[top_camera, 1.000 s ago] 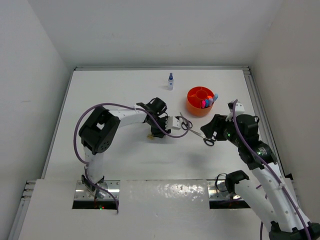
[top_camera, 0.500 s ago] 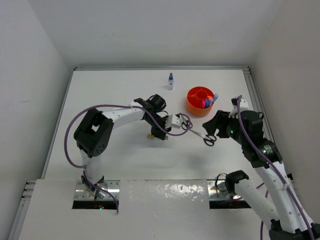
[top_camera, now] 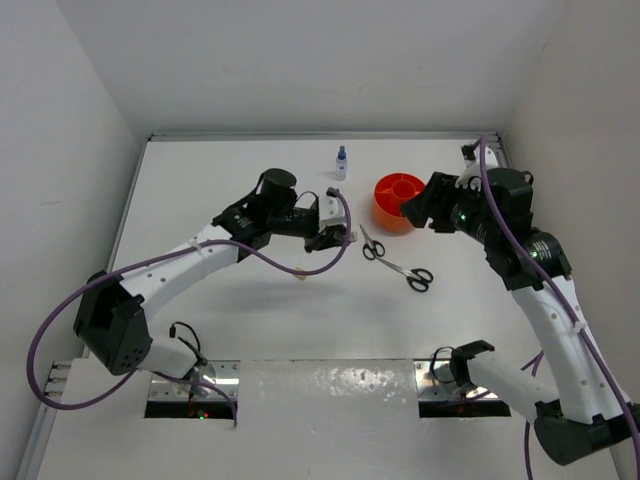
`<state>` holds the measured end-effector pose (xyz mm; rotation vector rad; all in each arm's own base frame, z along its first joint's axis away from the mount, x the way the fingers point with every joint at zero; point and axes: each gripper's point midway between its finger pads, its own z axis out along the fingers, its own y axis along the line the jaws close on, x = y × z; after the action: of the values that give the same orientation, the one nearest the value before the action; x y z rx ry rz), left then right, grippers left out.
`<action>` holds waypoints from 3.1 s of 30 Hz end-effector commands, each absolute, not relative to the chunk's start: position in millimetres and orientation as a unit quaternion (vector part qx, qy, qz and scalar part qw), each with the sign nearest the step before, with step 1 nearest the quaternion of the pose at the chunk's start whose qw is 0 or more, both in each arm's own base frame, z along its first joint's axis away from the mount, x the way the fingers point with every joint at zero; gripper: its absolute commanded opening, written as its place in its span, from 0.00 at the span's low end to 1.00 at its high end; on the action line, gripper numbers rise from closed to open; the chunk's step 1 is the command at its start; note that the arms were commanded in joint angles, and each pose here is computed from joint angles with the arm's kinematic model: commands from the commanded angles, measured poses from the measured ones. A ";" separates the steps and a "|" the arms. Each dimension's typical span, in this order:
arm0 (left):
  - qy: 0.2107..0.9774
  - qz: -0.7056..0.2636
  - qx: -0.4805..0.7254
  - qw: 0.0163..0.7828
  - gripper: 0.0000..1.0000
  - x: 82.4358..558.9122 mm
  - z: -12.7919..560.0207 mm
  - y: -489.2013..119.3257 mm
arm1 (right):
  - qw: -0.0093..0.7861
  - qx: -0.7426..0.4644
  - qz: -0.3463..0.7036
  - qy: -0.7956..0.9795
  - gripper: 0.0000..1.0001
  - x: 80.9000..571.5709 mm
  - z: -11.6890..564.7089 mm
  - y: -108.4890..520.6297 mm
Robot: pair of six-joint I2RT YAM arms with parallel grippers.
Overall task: Sort the stationery into containers
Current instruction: Pick up the stationery from the center of the board, then place the stationery in the storage box.
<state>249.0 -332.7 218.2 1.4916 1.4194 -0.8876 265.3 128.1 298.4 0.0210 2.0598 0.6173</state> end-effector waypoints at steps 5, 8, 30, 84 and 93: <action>0.539 -0.404 0.491 0.553 0.00 260.6 299.0 -343.6 | 0.482 -0.011 0.309 0.820 0.58 292.6 324.5 162.1; 0.549 -0.402 0.460 0.570 0.00 270.5 299.7 -336.4 | 0.471 -0.010 0.294 0.832 0.57 311.1 314.3 169.1; 0.569 -0.407 0.405 0.589 0.00 323.3 286.1 -337.7 | 0.401 -0.078 0.377 0.832 0.42 342.1 292.8 237.2; 0.655 -0.356 0.381 0.547 1.00 335.2 231.1 -301.4 | 0.435 -0.213 0.064 0.873 0.00 442.3 196.6 151.8; 0.680 -0.327 0.385 0.532 1.00 331.0 212.3 -285.4 | 0.440 -0.243 0.020 0.864 0.00 455.9 161.2 142.6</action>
<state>329.2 -294.8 207.2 0.9165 1.6322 -0.8193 441.3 146.9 161.5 -0.5809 2.2108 0.1083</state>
